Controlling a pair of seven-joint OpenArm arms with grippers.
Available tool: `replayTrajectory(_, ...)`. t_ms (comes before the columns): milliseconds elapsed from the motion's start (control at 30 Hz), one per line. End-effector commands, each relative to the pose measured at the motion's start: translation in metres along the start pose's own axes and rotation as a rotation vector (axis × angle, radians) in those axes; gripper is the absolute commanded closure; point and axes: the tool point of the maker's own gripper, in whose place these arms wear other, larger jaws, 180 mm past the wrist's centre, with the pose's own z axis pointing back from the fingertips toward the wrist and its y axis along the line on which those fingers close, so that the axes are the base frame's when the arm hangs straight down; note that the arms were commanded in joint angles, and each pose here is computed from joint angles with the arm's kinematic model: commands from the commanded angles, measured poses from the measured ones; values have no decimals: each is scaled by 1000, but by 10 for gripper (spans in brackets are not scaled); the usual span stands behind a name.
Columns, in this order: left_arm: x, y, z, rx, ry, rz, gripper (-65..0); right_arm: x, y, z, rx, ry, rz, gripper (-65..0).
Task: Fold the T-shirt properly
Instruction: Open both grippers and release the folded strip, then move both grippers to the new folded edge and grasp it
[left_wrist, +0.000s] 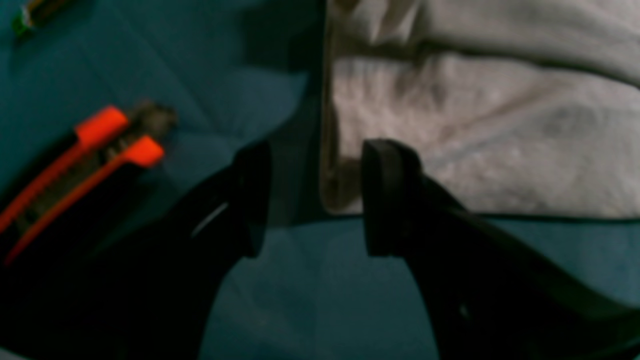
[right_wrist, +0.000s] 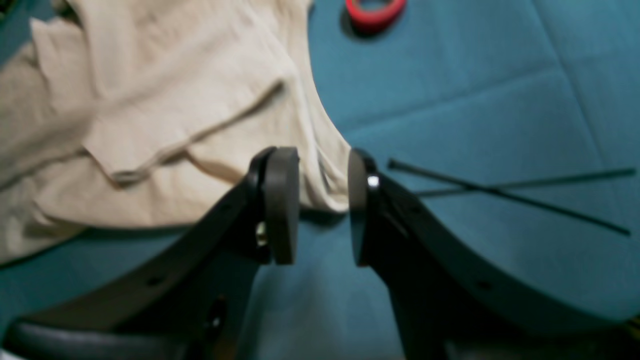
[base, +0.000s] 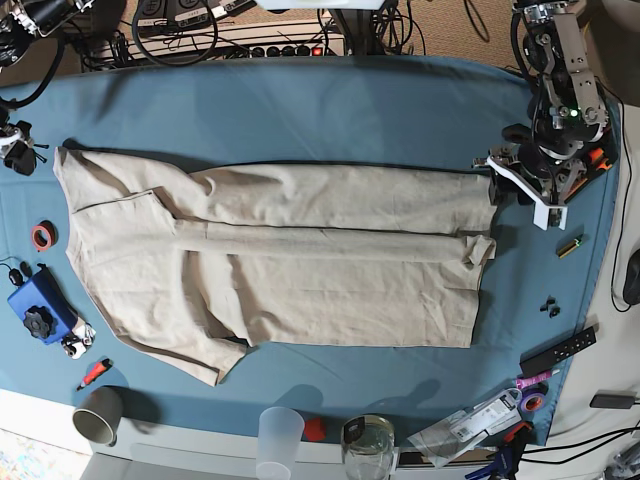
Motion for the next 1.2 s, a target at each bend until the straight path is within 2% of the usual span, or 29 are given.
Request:
replayTrajectory(0,8,-1,1,-1,-33,18,-296,23,0,8,-2,-65,32,-170)
replayTrajectory(367,0,-13,-3,-32,-4,45,-294,23,0,7,-1,-66,32,-170)
replayTrajectory(533,5,-32,-1,-138,-32,41,-294,24,0,8,-1,-72,32,-170)
replayTrajectory(700,7,-29,-2,-120,-46,37,-242,28,0,7,0,-95,30,-170)
replayTrajectory(800,6,-25,-3,-95,-49,22,-242,24,-3,4,-29,-91,35,-170)
replayTrajectory(867,1,-21,-7,-81,-32,22,-242,17,-4,-3,-43,-73,43,-170)
replayTrajectory(967,-11,-17,-15,-80,7,43,-242,7,1,-17,-14,-40,36,-171)
replayTrajectory(1100,-11,-24,-15,-115,22,68,-242,-6,17,-33,34,19,58,-172)
replayTrajectory(1167,-10,-26,-15,-127,22,76,-242,-9,20,-39,28,41,87,-172)
